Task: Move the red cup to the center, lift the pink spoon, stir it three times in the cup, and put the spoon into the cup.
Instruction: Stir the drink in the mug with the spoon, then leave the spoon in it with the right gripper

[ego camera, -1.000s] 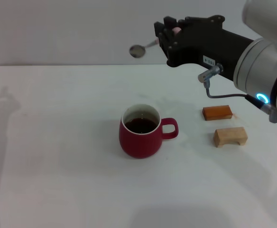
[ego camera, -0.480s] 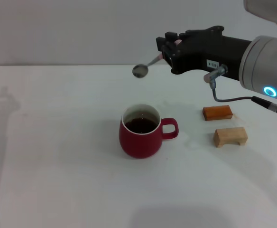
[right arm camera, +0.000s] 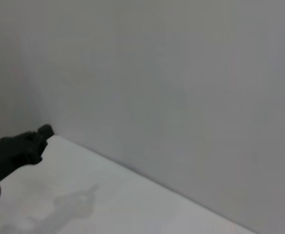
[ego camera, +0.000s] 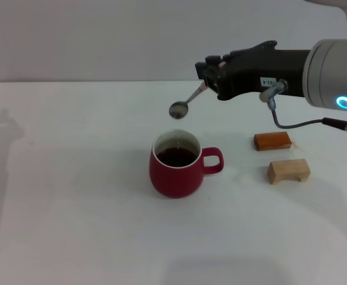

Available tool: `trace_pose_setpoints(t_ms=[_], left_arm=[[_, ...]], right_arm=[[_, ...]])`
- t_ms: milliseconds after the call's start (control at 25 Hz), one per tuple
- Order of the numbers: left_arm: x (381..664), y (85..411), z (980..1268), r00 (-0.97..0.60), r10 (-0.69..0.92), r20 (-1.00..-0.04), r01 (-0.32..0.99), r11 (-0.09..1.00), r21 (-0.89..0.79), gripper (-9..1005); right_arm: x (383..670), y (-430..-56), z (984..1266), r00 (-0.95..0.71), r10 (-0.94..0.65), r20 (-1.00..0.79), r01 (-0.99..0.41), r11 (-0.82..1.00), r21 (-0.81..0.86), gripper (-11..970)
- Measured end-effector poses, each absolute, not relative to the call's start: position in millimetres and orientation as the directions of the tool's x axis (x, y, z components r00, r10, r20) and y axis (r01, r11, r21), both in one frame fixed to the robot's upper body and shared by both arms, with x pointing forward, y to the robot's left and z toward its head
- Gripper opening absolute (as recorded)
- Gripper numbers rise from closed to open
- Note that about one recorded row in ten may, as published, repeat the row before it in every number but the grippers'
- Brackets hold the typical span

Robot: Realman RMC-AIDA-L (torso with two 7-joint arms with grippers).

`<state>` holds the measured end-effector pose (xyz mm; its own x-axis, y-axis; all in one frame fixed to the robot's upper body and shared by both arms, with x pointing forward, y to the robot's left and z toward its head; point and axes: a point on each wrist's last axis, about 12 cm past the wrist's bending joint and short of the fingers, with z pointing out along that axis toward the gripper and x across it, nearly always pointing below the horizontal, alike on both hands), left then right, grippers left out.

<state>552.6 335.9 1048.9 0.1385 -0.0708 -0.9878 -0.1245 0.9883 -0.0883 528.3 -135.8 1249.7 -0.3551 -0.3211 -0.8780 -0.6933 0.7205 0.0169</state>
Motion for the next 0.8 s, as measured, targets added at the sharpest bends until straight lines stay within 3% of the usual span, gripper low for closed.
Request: trace_pose_setpoints(t_ms=[800], left_arm=[[550.3, 337.7, 1048.3, 0.142, -0.079, -0.987, -0.130, 0.987, -0.097, -2]], right_arm=[[554.9, -118.2, 1223.2, -0.465, -0.430, -0.774, -0.742, 0.666, 0.076, 133]])
